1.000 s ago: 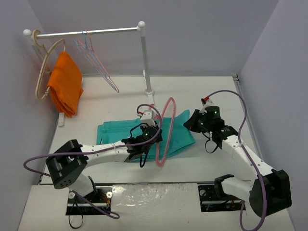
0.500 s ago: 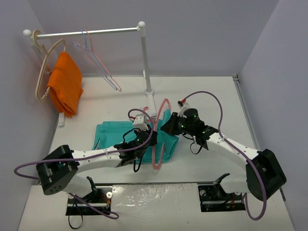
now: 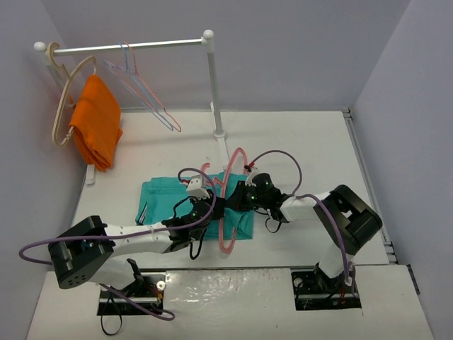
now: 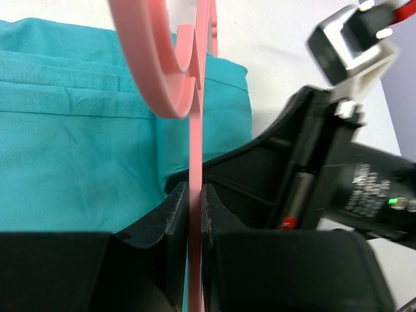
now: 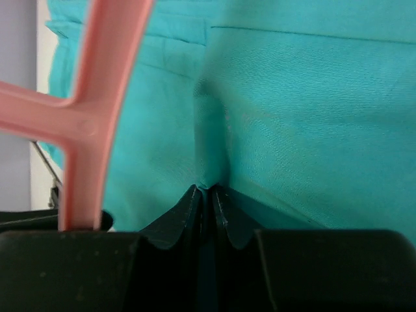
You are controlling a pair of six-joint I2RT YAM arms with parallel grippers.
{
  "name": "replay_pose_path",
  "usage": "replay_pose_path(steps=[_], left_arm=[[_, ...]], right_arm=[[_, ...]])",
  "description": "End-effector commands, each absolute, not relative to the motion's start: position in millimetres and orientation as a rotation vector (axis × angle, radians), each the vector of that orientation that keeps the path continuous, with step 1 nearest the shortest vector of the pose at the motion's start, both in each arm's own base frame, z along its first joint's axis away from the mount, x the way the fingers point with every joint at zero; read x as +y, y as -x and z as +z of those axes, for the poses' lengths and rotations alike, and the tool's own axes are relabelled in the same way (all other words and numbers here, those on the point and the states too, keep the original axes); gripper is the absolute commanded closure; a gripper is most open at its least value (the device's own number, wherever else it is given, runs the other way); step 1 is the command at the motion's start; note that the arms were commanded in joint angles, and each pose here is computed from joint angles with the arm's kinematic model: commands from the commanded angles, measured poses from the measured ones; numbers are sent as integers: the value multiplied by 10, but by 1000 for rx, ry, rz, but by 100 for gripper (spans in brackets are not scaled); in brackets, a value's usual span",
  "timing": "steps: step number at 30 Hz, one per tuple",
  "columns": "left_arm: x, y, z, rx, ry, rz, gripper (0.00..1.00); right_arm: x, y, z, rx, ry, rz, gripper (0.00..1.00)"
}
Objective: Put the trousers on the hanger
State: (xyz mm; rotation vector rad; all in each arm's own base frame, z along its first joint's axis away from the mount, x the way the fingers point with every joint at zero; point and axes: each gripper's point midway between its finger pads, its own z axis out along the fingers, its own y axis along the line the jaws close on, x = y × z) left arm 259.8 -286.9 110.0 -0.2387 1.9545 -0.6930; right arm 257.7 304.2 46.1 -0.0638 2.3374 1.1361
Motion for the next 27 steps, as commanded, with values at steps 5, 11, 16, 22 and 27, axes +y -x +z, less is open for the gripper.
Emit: replay_pose_path(steps=[5,11,16,22,27], left_arm=[[-2965,-2698,1359,1846,341,-816,100],[-2945,-2722,1261,1871,344,-786,100],[-2927,-2735,1181,1887,356,-771,100],[-2907,-2752,1192,1886,368,-768,100],[-2926,-2753,1219,1883,371,-781,100]], right_arm=[[3273,-2696,651,2249,182,1106,69],[3057,-2725,914,2272,294,892,62],[2879,-2731,1115,2258,320,783,59],[2782,-2559,1214,2248,308,821,65],[2843,-2332,1015,2280,311,913,85]])
